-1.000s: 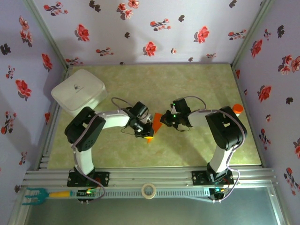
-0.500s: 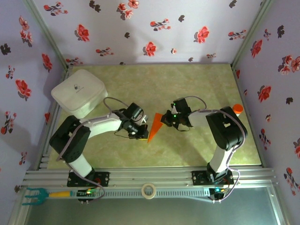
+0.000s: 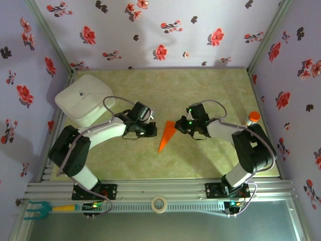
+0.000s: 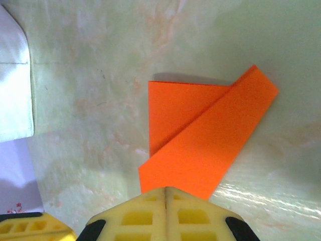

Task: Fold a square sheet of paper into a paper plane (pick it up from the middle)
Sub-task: Turn over a paper plane at the center of the table.

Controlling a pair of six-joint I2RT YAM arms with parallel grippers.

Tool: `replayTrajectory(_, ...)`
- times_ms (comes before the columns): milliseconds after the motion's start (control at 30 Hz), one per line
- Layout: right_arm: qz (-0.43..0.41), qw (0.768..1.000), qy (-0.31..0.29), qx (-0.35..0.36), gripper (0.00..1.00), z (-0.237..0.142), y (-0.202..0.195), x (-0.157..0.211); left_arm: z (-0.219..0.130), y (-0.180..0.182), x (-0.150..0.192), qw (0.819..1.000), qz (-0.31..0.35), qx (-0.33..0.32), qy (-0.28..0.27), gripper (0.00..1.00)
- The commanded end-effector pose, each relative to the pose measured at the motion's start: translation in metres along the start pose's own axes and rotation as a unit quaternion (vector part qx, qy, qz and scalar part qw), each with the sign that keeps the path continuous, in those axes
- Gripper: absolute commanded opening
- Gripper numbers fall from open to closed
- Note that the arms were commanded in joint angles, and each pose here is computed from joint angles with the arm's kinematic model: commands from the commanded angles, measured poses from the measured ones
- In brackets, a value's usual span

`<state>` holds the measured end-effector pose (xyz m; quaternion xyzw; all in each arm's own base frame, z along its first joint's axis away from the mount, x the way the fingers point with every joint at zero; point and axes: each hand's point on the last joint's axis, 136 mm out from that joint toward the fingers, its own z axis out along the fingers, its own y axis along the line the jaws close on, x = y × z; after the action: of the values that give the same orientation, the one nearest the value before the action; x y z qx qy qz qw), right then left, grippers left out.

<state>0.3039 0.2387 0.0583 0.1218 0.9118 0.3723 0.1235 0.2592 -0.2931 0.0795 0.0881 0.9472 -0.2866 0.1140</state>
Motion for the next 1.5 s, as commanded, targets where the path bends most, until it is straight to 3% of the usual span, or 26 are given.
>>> replayTrajectory(0,0.016,1.0,-0.004,0.024,0.04,-0.005,-0.016,0.005,0.002,0.007,-0.012,1.0,-0.016,-0.009,-0.012,0.12)
replayTrajectory(67,0.018,0.999,-0.008,0.026,0.05,-0.008,-0.019,0.007,0.008,0.008,-0.013,0.999,-0.033,-0.002,-0.007,0.21)
replayTrajectory(233,0.028,0.999,-0.009,0.021,0.07,-0.01,-0.023,0.013,0.022,0.004,-0.016,0.998,-0.05,0.028,0.001,0.32)
replayTrajectory(400,0.033,0.999,0.005,0.017,0.07,-0.006,-0.024,0.018,0.04,0.001,-0.009,0.996,-0.059,0.05,0.036,0.37)
replayTrajectory(633,0.036,0.999,0.013,0.012,0.09,-0.002,-0.024,0.021,0.051,0.01,0.001,0.995,-0.069,0.042,0.061,0.29)
replayTrajectory(933,0.038,0.999,0.029,0.007,0.1,0.006,-0.023,0.027,0.059,0.004,0.008,0.991,-0.067,0.071,0.088,0.3)
replayTrajectory(1233,0.037,0.998,0.045,0.003,0.1,0.014,-0.023,0.036,0.06,0.01,0.012,0.992,-0.071,0.06,0.09,0.22)
replayTrajectory(1467,0.037,0.998,0.052,0.002,0.1,0.019,-0.022,0.039,0.059,-0.001,0.012,0.989,-0.067,0.092,0.097,0.24)
